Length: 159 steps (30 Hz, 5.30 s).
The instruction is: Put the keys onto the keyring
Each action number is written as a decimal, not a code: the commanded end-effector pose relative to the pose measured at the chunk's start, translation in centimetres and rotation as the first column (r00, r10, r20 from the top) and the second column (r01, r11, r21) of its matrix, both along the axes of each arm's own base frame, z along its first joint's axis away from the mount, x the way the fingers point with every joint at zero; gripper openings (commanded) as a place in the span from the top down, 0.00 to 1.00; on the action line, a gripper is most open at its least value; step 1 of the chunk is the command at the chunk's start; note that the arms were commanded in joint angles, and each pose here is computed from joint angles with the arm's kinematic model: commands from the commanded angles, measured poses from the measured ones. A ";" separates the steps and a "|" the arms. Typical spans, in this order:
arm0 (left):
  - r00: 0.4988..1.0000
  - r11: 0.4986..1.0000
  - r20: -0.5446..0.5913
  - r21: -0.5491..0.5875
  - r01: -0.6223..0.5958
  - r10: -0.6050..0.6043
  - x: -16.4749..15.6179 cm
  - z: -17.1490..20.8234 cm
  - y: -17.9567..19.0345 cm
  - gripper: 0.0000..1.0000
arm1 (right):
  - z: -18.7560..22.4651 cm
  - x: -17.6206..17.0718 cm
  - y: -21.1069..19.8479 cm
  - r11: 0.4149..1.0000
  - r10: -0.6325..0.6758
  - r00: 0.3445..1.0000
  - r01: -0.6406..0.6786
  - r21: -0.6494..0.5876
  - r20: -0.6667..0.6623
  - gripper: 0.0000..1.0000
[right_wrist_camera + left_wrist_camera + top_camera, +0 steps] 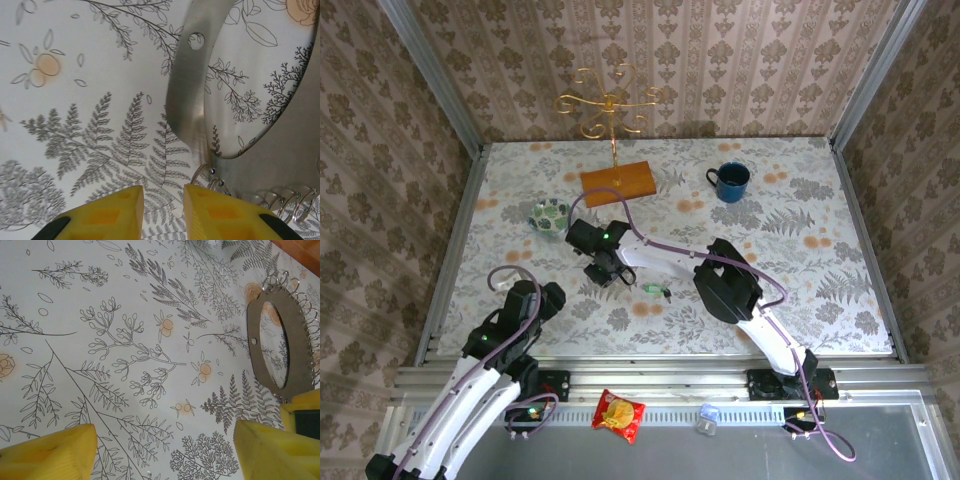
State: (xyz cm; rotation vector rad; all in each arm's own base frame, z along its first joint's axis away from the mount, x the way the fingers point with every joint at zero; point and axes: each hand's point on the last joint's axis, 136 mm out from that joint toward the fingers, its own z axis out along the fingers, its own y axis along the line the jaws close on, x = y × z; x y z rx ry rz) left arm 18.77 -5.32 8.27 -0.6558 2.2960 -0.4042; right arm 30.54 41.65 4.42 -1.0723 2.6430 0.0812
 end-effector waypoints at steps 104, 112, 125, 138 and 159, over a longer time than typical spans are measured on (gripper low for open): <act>0.999 0.999 0.048 0.034 0.015 -0.016 0.7 1.3 0.1 0.28 | -0.9 -6.3 -1.9 0.996 0.074 0.982 -0.063 0.068 -0.176 0.99; 0.999 0.999 0.044 0.033 0.016 -0.017 0.6 1.2 0.1 0.28 | -1.7 -6.2 -2.6 0.997 0.074 0.980 -0.072 0.016 -0.185 0.93; 0.999 0.999 0.044 0.032 0.014 -0.015 0.6 1.2 0.1 0.28 | -1.6 -6.1 -2.8 0.997 0.077 0.978 -0.078 0.001 -0.196 0.86; 0.978 0.986 0.146 0.099 0.136 -0.149 2.0 4.3 -1.2 0.29 | 4.4 -4.9 -2.0 0.979 0.124 0.987 -0.106 0.177 -0.098 1.00; 0.299 0.434 0.319 0.727 0.532 -0.899 7.7 18.9 -12.3 0.62 | 18.6 -2.3 -4.4 0.566 0.312 0.859 -0.511 0.647 0.406 1.00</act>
